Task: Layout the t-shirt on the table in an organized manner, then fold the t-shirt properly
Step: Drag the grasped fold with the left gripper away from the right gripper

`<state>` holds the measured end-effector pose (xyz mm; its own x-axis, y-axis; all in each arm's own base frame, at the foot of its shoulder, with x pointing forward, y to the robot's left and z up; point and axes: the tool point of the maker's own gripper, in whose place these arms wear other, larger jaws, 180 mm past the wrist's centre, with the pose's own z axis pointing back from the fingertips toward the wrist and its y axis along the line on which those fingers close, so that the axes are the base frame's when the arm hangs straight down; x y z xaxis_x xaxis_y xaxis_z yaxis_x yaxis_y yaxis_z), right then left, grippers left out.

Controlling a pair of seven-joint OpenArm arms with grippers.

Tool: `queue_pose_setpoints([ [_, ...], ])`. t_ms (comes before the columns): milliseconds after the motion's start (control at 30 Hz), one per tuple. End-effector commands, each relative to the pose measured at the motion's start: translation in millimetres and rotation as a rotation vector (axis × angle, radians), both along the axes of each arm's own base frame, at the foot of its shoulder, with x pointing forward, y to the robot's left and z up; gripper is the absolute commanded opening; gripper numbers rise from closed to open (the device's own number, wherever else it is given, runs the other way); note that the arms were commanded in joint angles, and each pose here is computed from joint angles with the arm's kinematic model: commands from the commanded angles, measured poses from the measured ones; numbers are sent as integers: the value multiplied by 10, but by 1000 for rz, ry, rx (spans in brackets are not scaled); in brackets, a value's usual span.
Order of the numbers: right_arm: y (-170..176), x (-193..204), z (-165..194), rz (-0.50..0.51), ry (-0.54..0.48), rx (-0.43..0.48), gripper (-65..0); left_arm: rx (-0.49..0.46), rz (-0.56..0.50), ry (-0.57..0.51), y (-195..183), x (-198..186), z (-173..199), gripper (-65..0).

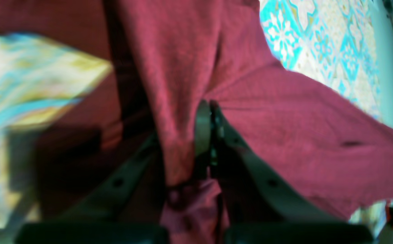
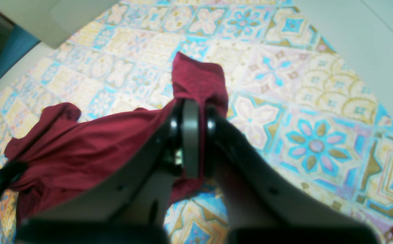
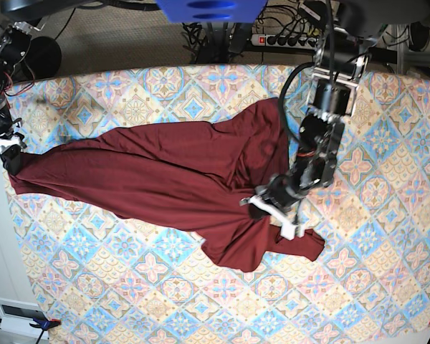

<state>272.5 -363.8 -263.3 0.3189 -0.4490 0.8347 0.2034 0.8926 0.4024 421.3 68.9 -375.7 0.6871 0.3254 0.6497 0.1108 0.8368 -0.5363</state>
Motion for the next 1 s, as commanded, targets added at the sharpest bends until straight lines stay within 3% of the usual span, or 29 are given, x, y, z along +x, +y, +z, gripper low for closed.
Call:
queue_pose_setpoints([
  [0,-50,57,208,5,-59,-34,-650,-9,10,-72,72,46,220,-650],
  [267,-57,53,192,4,-55,-31,-650,95,83,-146,837,-861,424,-650],
  [533,-34,57,203,11,-56,-34,-650,162,145,-133,1157,-1698,616,-650],
  [833,-41,47,167,9,-45,-30,-650,220,102,-36,1265,-1813,389,-641],
  [967,-28,7,100,18,-12,-24,-650,276,13,10,1295,-1632,476,-560],
])
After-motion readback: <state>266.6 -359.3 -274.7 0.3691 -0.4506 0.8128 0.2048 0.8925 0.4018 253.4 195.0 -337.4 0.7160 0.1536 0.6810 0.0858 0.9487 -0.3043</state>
